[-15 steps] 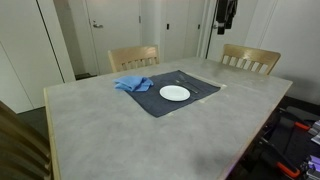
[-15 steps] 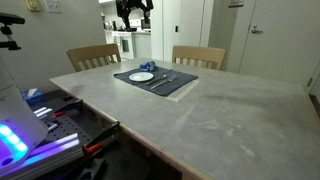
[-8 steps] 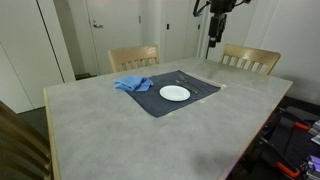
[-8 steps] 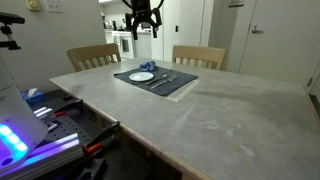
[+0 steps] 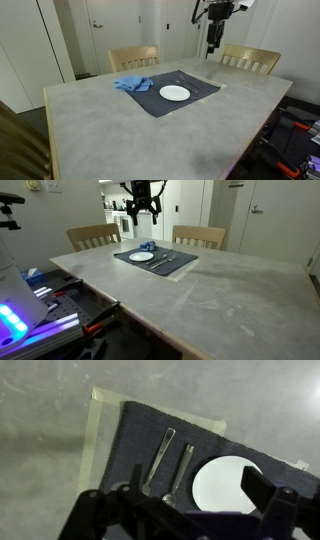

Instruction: Put the right most fork on the plate

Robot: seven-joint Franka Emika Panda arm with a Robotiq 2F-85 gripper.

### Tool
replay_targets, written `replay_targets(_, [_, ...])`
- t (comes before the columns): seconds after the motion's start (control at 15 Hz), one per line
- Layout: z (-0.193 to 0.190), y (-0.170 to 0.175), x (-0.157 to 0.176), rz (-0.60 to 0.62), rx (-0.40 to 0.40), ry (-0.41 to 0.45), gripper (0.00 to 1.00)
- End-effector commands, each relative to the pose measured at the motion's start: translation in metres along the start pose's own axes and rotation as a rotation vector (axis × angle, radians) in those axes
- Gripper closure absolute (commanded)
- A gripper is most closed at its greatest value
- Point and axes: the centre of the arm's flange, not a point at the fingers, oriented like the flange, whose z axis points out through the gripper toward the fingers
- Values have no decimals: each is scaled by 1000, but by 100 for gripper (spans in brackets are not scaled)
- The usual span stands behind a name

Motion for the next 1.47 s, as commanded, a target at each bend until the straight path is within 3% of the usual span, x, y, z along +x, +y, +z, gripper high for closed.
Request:
replay_targets(0.0, [31,13,7,4,54,29,0])
replay_targets(0.53, [76,51,8,-7,192,112,0])
replay_targets(0.6, [63,41,4,19,159,103,0])
replay_targets(0.87, [67,38,6,5,164,103,0])
replay_targets(1.2, [100,51,35,0,209,70,0])
replay_targets(1.4, [104,53,55,5,185,55,0])
